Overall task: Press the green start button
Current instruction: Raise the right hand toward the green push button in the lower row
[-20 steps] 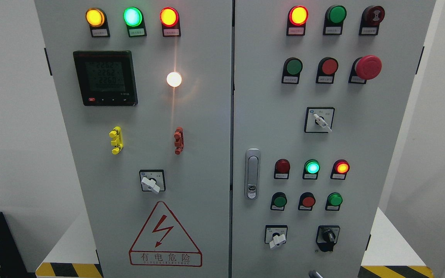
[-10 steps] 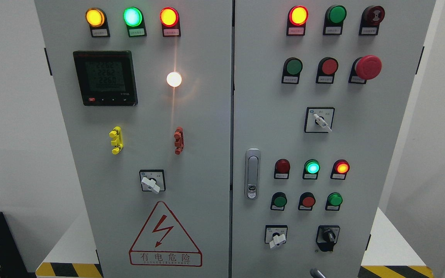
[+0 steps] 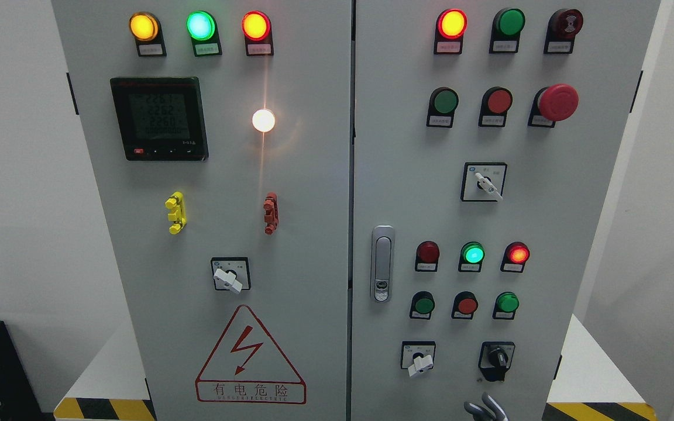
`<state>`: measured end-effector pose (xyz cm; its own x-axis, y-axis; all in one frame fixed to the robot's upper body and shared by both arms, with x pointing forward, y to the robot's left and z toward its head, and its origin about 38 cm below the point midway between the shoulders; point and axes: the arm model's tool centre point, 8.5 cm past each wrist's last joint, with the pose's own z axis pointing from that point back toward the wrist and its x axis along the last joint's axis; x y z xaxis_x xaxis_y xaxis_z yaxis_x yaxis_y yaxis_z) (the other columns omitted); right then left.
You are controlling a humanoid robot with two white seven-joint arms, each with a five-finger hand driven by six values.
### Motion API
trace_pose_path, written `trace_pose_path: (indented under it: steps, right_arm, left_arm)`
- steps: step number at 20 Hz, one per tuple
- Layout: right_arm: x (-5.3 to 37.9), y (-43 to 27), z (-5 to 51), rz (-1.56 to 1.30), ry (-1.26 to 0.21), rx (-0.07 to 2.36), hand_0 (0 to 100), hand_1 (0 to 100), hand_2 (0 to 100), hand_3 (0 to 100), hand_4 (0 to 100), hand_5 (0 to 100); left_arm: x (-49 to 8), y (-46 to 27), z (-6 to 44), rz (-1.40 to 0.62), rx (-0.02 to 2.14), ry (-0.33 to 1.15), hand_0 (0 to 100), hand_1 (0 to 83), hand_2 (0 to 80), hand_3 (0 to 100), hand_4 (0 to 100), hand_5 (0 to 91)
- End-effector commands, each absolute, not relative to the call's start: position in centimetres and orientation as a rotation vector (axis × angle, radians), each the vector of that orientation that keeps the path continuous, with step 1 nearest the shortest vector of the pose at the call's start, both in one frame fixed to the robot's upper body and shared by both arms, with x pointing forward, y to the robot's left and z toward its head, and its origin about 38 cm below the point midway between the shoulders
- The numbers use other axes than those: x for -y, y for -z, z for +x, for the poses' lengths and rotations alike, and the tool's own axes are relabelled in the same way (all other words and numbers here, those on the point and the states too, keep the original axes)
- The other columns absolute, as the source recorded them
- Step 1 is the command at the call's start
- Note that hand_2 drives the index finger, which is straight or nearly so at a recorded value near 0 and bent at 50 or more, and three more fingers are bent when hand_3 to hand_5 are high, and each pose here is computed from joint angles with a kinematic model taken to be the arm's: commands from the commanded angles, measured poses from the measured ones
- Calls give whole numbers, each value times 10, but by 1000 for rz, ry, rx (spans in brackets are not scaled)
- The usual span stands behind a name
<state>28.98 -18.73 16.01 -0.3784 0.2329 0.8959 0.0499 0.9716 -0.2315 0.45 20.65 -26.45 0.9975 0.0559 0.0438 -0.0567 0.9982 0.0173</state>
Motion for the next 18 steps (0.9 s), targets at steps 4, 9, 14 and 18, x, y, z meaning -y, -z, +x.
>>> trace_pose_path:
  steps: [4, 9, 14, 18]
  right_arm:
    - [174, -173, 303, -587, -468, 2005, 214, 370, 0, 674, 693, 772]
    - [171, -177, 311, -816, -612, 2020, 278, 355, 0, 733, 758, 882]
    - [169, -186, 319, -973, -713, 2015, 304, 324, 0, 833, 817, 963]
    - [168, -190, 325, -1121, -768, 1996, 292, 323, 0, 848, 828, 977]
  left_arm:
    - [-207, 264, 29, 16, 93, -55, 120, 556, 0, 0, 0, 0]
    - [-206, 264, 29, 15, 93, -55, 120, 556, 0, 0, 0, 0]
    - [-206, 264, 29, 15, 93, -55, 120, 556, 0, 0, 0, 0]
    - [-206, 264, 29, 15, 93, -55, 120, 556, 0, 0, 0, 0]
